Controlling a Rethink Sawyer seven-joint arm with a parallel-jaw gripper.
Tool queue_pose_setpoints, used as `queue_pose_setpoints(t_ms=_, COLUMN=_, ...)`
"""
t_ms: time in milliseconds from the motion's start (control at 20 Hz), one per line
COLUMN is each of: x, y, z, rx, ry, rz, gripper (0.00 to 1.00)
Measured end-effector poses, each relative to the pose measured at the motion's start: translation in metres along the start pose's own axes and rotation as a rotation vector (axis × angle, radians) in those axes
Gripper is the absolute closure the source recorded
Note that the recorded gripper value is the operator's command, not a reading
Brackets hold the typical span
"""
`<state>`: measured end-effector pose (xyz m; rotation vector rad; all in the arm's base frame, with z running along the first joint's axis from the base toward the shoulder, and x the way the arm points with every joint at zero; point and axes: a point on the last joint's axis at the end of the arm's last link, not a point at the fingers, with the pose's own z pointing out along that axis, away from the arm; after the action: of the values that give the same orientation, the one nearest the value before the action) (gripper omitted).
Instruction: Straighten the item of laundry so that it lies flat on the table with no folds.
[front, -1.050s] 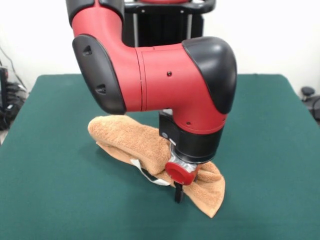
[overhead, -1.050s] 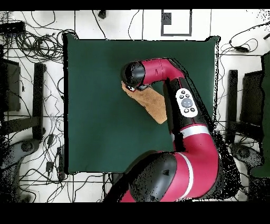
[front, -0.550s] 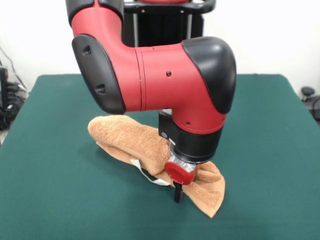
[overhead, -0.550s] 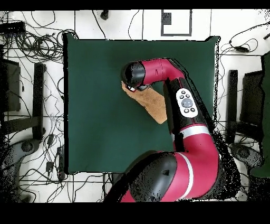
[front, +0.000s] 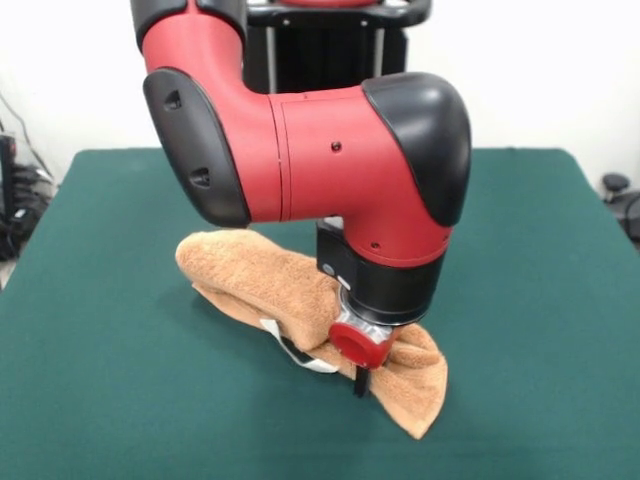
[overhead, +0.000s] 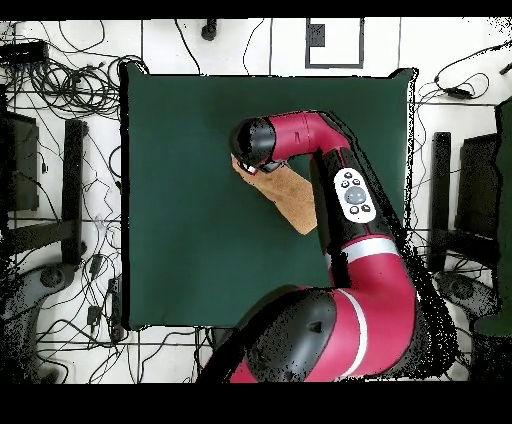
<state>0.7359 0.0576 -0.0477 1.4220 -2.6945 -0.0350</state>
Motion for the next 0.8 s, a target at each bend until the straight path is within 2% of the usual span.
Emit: queue_pose_setpoints(t_ms=800, x=-0.0016, y=0.0046, z=-0.0004, rx=-0.002, ry=0.014, rz=-0.003, gripper=1.0)
